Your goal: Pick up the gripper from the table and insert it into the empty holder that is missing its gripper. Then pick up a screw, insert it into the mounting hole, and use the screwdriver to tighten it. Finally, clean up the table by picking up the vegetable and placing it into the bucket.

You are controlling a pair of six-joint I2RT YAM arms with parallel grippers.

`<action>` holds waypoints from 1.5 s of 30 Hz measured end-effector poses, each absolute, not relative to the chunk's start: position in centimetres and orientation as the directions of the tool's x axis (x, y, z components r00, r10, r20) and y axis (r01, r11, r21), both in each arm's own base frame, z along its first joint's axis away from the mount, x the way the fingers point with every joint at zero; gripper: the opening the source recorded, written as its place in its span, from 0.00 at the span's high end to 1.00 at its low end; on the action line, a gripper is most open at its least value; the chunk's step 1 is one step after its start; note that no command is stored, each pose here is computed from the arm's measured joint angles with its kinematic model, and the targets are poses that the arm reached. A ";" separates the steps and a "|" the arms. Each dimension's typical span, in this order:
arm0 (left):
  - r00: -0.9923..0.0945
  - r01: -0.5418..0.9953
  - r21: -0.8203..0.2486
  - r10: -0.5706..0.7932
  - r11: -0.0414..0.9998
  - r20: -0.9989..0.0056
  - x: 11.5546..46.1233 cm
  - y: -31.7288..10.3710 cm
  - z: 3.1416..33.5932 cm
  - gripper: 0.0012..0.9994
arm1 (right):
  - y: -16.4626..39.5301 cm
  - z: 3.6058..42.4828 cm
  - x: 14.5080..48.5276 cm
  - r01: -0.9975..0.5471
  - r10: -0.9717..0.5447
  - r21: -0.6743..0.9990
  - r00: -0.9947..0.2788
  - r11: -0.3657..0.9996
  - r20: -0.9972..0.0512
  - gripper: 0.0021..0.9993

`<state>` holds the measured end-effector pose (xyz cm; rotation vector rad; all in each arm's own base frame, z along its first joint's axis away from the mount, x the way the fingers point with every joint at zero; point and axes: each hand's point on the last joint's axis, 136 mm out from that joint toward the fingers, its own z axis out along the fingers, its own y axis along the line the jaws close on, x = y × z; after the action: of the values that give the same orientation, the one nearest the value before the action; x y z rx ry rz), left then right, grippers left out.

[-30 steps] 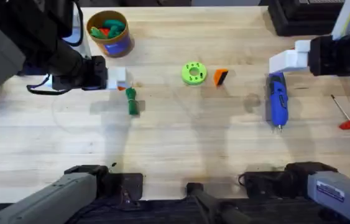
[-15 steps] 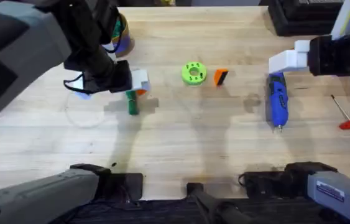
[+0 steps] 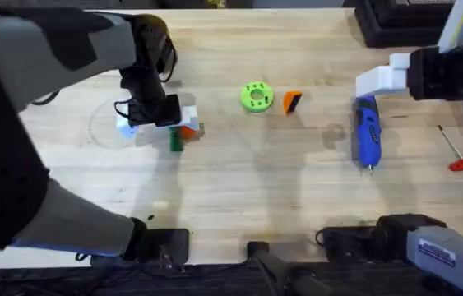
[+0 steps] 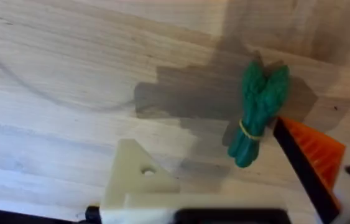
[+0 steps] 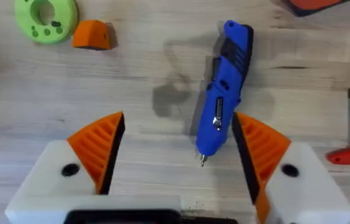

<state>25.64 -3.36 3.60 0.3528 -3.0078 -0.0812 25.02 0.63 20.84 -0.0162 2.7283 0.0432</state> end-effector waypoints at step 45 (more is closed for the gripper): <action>-0.841 -0.035 -0.095 -0.080 0.995 -0.534 28.2 -3.7 24.4 1.00 | 0.6 20.8 25.0 -0.018 -0.005 0.028 -0.916 0.999 -0.401 0.01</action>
<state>28.18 -3.74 24.38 0.1161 -3.7040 0.1571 25.01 0.63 20.84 -0.0162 2.7287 0.0432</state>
